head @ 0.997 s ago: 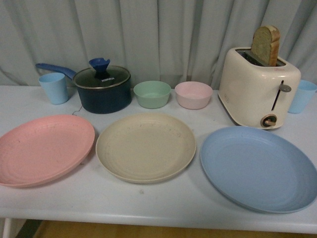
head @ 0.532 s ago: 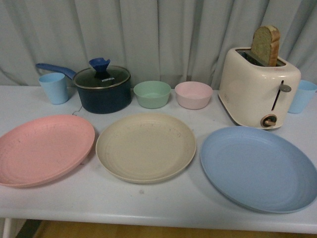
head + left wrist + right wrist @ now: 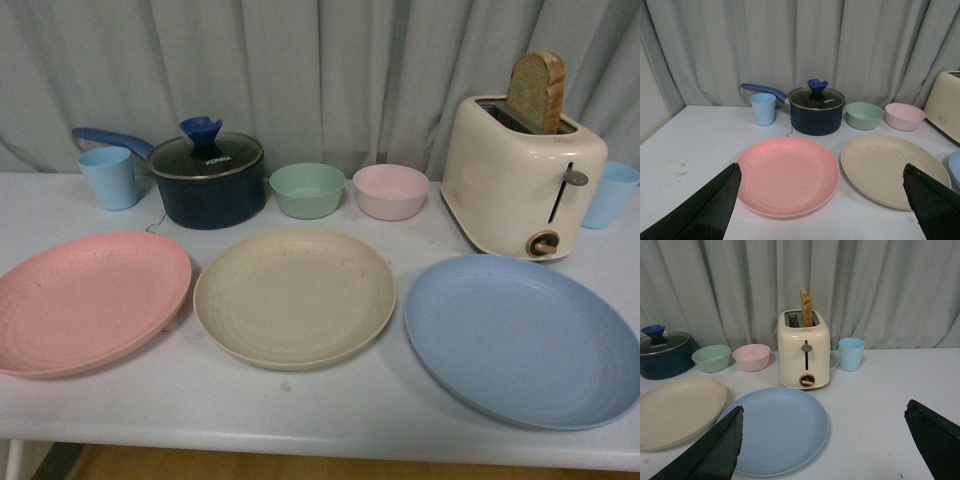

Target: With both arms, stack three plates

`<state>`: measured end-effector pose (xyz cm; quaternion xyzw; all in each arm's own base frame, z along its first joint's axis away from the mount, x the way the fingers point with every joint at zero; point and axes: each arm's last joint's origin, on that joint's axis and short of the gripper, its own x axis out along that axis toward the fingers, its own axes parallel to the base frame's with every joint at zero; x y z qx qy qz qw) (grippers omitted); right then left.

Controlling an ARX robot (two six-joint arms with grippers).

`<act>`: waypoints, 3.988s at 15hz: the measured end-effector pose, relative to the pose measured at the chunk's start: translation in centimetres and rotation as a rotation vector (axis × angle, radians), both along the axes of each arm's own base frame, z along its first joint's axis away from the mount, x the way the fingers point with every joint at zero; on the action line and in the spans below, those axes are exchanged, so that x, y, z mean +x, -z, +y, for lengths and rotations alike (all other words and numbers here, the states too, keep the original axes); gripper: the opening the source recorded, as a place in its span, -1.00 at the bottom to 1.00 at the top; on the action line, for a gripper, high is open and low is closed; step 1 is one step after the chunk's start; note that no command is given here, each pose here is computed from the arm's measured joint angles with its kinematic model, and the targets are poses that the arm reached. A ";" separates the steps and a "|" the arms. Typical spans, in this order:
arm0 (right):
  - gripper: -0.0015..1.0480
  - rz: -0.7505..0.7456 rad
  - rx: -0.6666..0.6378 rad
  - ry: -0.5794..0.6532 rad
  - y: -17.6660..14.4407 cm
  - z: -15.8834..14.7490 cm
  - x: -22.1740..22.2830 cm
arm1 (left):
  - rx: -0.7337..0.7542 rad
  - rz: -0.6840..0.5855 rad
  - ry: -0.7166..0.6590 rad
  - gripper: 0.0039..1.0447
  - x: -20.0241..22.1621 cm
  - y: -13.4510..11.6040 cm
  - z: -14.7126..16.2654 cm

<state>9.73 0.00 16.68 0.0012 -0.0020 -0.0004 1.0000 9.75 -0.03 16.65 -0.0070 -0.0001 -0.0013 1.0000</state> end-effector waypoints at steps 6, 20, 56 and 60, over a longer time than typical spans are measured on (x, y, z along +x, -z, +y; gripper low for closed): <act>0.87 0.000 0.000 0.000 0.0 0.0 0.0 | 0.000 0.000 0.000 0.88 0.0 0.0 0.0; 0.87 0.000 0.000 0.000 0.0 0.0 0.0 | 0.000 0.000 0.000 0.88 0.0 0.0 0.0; 0.87 0.000 0.000 0.000 0.0 0.0 0.0 | -0.231 0.827 -0.293 0.43 26.6 10.4 10.6; 0.87 0.000 0.000 0.000 0.0 0.0 0.0 | -0.183 0.845 -0.271 -0.40 26.7 10.5 9.7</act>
